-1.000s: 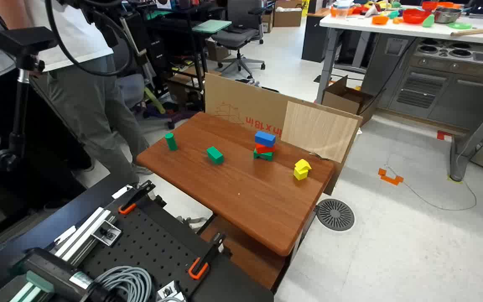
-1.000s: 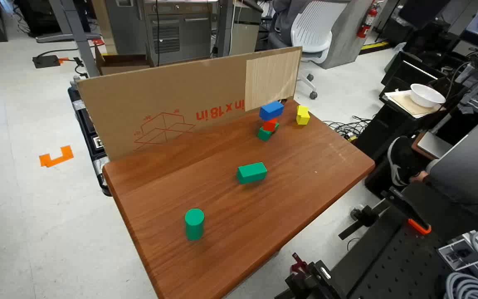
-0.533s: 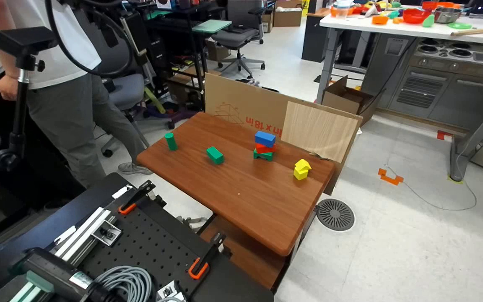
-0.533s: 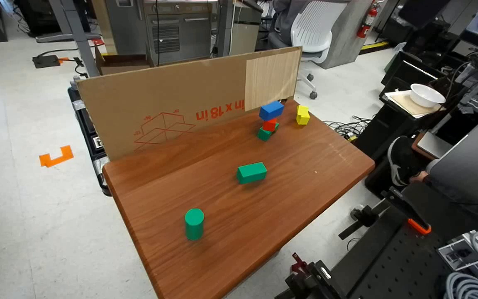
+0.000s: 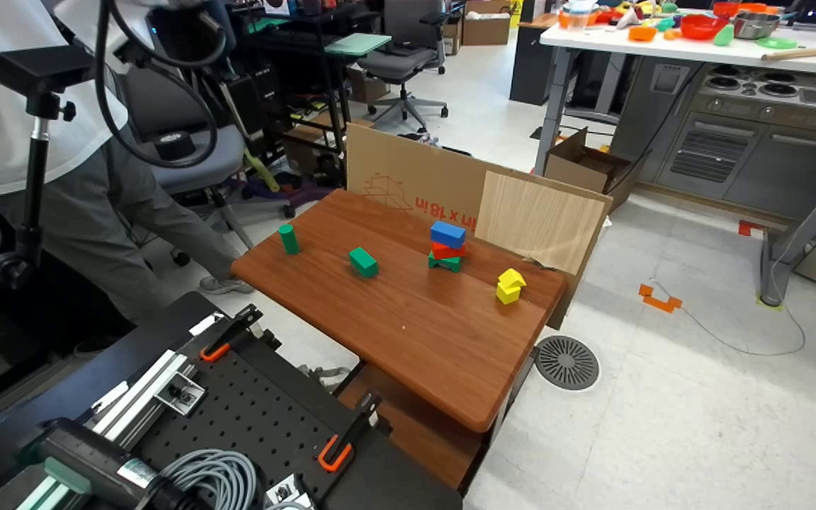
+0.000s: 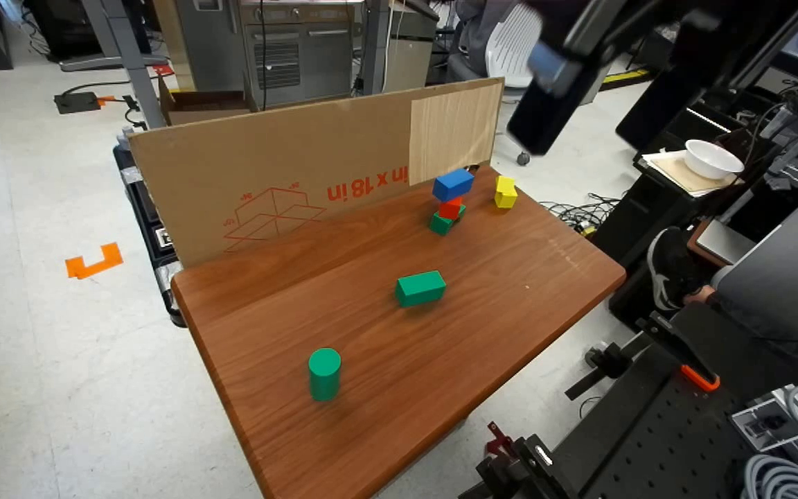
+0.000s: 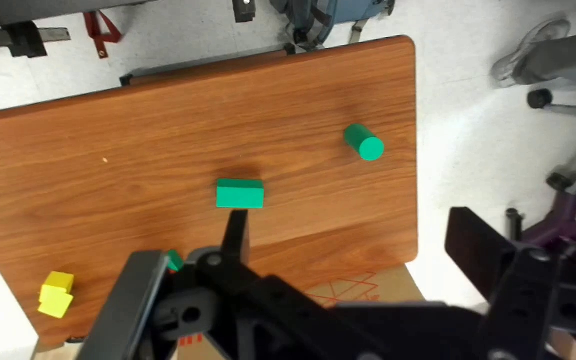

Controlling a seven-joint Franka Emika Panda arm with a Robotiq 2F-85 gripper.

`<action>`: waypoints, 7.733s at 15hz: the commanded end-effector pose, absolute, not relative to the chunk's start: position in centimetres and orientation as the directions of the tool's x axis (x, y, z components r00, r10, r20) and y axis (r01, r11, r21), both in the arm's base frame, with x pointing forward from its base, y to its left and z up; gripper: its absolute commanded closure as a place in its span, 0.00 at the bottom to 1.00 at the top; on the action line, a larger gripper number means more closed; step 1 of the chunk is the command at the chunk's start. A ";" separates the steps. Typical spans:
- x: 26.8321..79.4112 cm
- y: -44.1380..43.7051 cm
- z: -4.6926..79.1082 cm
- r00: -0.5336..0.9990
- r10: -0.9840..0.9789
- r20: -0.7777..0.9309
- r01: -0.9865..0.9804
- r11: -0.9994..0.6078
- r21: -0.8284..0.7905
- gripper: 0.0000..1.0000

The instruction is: Move the green block in the center of the table forwards

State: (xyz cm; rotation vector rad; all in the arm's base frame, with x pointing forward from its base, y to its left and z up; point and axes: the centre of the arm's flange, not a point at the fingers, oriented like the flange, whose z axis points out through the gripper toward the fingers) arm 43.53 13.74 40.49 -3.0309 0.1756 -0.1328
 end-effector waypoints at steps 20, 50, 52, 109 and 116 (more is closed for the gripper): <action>56.3 12.3 15.8 0.948 -0.316 -0.036 -0.302 -0.931 0.205 0.00; 60.9 13.5 9.3 0.962 -0.243 -0.122 -0.216 -0.956 0.199 0.00; 61.0 13.4 9.0 0.959 -0.252 -0.128 -0.222 -0.953 0.208 0.25; 60.2 10.2 11.2 0.291 -0.955 0.065 -0.899 -0.249 0.360 0.57; 62.1 13.0 8.3 0.300 -0.953 0.034 -0.879 -0.262 0.399 0.20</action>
